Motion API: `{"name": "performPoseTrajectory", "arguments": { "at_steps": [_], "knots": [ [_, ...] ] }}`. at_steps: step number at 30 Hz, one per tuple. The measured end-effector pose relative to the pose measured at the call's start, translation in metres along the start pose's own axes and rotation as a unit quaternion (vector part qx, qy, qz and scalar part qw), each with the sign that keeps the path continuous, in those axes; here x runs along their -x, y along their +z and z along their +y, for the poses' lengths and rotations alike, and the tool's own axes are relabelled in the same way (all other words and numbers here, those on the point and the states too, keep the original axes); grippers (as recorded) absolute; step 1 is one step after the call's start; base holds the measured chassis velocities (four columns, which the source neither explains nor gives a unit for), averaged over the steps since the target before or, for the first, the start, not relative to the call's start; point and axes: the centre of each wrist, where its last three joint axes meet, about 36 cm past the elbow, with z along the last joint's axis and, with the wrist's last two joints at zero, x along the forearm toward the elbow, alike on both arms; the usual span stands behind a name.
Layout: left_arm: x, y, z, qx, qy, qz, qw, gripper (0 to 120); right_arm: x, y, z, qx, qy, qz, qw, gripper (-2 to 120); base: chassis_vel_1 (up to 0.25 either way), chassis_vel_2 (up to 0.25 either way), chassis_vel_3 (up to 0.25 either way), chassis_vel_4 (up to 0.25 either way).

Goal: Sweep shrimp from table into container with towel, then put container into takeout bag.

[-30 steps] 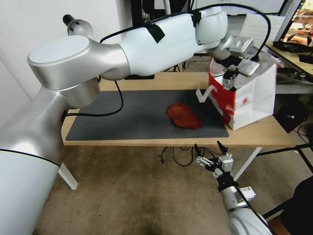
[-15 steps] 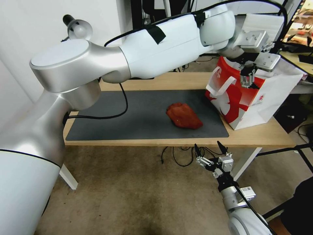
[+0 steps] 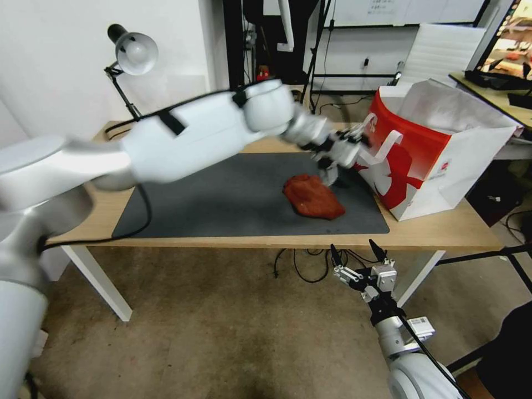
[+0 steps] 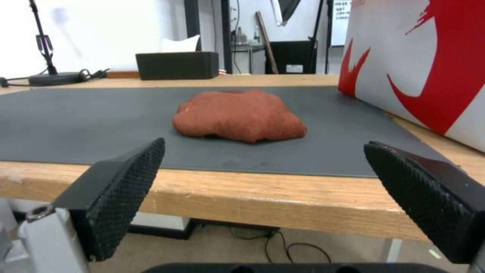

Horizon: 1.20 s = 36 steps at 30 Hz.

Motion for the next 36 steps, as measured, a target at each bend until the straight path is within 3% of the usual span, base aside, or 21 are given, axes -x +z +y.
{"name": "performPoseTrajectory", "arguments": {
  "at_steps": [5, 8, 9, 10, 12, 13, 14, 16, 17, 21, 22, 24, 25, 26, 28, 29, 30, 31, 34, 35, 36],
  "knots": [
    [-0.032, 0.020, -0.030, -0.067, -0.040, 0.020, 0.9968, 100, 0.000, 0.000, 0.000, 0.000, 0.000, 0.000, 1.000, 100, 0.000, 0.000, 0.000, 0.000],
    [-0.068, 0.042, -0.075, -0.163, -0.118, 0.055, 0.9781, 100, 0.000, 0.000, 0.000, 0.000, 0.000, 0.000, 1.000, 100, 0.000, 0.000, 0.000, 0.000],
    [-0.068, 0.042, -0.075, -0.163, -0.118, 0.055, 0.9781, 100, 0.000, 0.000, 0.000, 0.000, 0.000, 0.000, 1.000, 100, 0.000, 0.000, 0.000, 0.000],
    [-0.075, 0.044, -0.091, -0.181, -0.148, 0.069, 0.9698, 100, 0.000, 0.000, 0.000, 0.000, 0.000, 0.000, 1.000, 100, 0.000, 0.000, 0.000, 0.000],
    [-0.084, 0.035, -0.131, -0.226, -0.245, 0.096, 0.9378, 100, 0.000, 0.000, 0.000, 0.000, 0.000, 0.000, 1.000, 100, 0.000, 0.000, 0.000, 0.000],
    [-0.084, 0.035, -0.131, -0.226, -0.245, 0.096, 0.9378, 100, 0.000, 0.000, 0.000, 0.000, 0.000, 0.000, 1.000, 100, 0.000, 0.000, 0.000, 0.000],
    [-0.084, 0.026, -0.149, -0.254, -0.286, 0.105, 0.9180, 100, 0.000, 0.000, 0.000, 0.000, 0.000, 0.000, 1.000, 100, 0.000, 0.000, 0.000, 0.000],
    [-0.090, 0.010, -0.188, -0.339, -0.362, 0.136, 0.8578, 100, 0.000, 0.000, 0.000, 0.000, 0.000, 0.000, 1.000, 100, 0.000, 0.000, 0.000, 0.000],
    [-0.090, 0.010, -0.188, -0.339, -0.362, 0.136, 0.8578, 100, 0.000, 0.000, 0.000, 0.000, 0.000, 0.000, 1.000, 100, 0.000, 0.000, 0.000, 0.000],
    [-0.095, 0.002, -0.246, -0.406, -0.421, 0.146, 0.7976, 100, 0.000, 0.000, 0.000, 0.000, 0.000, 0.000, 1.000, 100, 0.000, 0.000, 0.000, 0.000],
    [-0.095, 0.002, -0.246, -0.406, -0.421, 0.146, 0.7976, 100, 0.000, 0.000, 0.000, 0.000, 0.000, 0.000, 1.000, 100, 0.000, 0.000, 0.000, 0.000],
    [-0.095, -0.001, -0.274, -0.436, -0.447, 0.150, 0.7662, 100, 0.000, 0.000, 0.000, 0.000, 0.000, 0.000, 1.000, 100, 0.000, 0.000, 0.000, 0.000],
    [-0.095, -0.002, -0.283, -0.445, -0.455, 0.150, 0.7566, 100, 0.000, 0.000, 0.000, 0.000, 0.000, 0.000, 1.000, 100, 0.000, 0.000, 0.000, 0.000],
    [-0.095, -0.002, -0.283, -0.445, -0.455, 0.150, 0.7566, 100, 0.000, 0.000, 0.000, 0.000, 0.000, 0.000, 1.000, 100, 0.000, 0.000, 0.000, 0.000],
    [-0.094, -0.010, -0.307, -0.461, -0.484, 0.140, 0.7304, 100, 0.000, 0.000, 0.000, 0.000, 0.000, 0.000, 1.000, 100, 0.000, 0.000, 0.000, 0.000],
    [-0.094, -0.012, -0.310, -0.462, -0.489, 0.139, 0.7266, 100, 0.000, 0.000, 0.000, 0.000, 0.000, 0.000, 1.000, 100, 0.000, 0.000, 0.000, 0.000],
    [-0.089, -0.018, -0.325, -0.469, -0.503, 0.135, 0.7134, 100, 0.000, 0.000, 0.000, 0.000, 0.000, 0.000, 1.000, 100, 0.000, 0.000, 0.000, 0.000],
    [-0.089, -0.018, -0.325, -0.469, -0.503, 0.135, 0.7134, 100, 0.000, 0.000, 0.000, 0.000, 0.000, 0.000, 1.000, 100, 0.000, 0.000, 0.000, 0.000],
    [-0.081, -0.032, -0.360, -0.477, -0.535, 0.135, 0.6836, 100, 0.000, 0.000, 0.000, 0.000, 0.000, 0.000, 1.000, 100, 0.000, 0.000, 0.000, 0.000],
    [-0.081, -0.032, -0.360, -0.477, -0.535, 0.135, 0.6836, 100, 0.000, 0.000, 0.000, 0.000, 0.000, 0.000, 1.000, 100, 0.000, 0.000, 0.000, 0.000],
    [-0.076, -0.041, -0.376, -0.483, -0.543, 0.139, 0.6723, 100, 0.000, 0.000, 0.000, 0.000, 0.000, 0.000, 1.000, 100, 0.000, 0.000, 0.000, 0.000]
  ]
}}
